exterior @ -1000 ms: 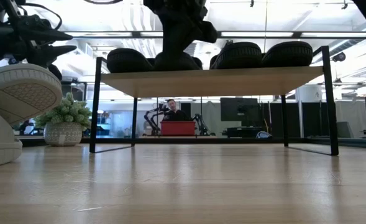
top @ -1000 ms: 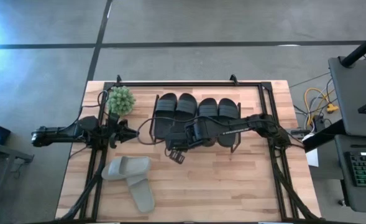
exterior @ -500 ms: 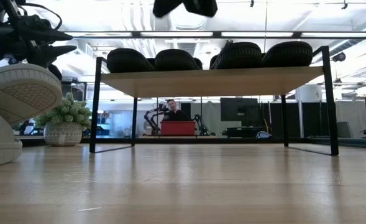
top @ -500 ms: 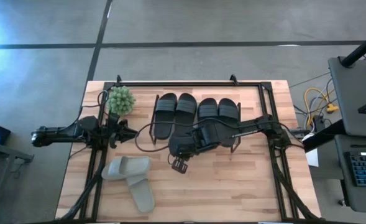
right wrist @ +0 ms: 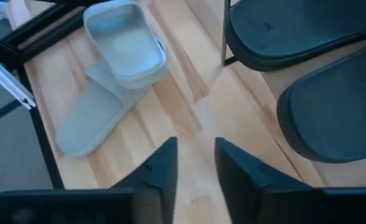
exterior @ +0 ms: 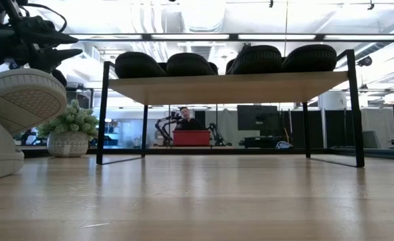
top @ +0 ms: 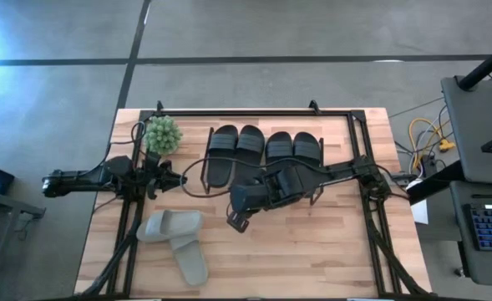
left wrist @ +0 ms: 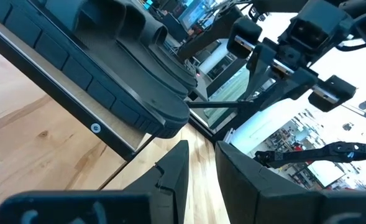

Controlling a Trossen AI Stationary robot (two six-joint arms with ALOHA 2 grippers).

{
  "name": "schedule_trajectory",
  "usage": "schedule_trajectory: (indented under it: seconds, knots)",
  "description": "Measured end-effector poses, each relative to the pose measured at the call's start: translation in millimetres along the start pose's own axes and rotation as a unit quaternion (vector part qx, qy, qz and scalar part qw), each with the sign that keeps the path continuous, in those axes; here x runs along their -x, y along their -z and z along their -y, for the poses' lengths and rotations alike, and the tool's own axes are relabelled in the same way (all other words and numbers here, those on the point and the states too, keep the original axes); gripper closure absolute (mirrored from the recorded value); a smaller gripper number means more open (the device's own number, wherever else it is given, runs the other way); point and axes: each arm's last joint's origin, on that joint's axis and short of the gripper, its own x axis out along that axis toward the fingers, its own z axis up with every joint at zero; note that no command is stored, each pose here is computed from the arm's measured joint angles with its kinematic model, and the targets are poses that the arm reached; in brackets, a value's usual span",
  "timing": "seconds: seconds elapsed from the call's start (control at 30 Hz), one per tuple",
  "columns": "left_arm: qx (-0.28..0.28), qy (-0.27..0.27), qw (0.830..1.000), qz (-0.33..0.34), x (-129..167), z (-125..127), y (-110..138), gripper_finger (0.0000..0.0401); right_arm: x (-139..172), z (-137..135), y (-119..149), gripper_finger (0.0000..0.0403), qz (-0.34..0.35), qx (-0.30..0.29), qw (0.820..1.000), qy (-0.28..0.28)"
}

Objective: Pick and place slides into the shelf
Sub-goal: Put the gray slipper under the shelf

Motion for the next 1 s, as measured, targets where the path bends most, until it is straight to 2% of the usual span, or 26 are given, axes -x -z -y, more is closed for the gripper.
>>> schedule_trajectory:
  seconds: [0.17,0.33,0.5,1.0]
  knots:
    - [0.0,0.0,1.0,0.0,0.0,0.0,0.0,0.0335,7.9,-2.8,-2.7,0.0249,0.01,-0.01,1.0,-0.011]
    - [0.0,-0.003,1.0,0.01,0.0,0.3,-1.1,0.0335,13.0,-5.9,-3.0,0.0225,0.015,-0.017,1.0,-0.019]
    - [-0.001,0.014,0.999,0.042,0.5,4.6,-6.2,0.0335,13.6,-7.1,-1.9,0.0221,0.015,-0.015,1.0,-0.021]
    - [-0.004,0.112,0.983,0.142,6.5,23.5,-25.0,0.0335,11.8,-1.3,-7.3,0.022,0.017,-0.018,1.0,-0.015]
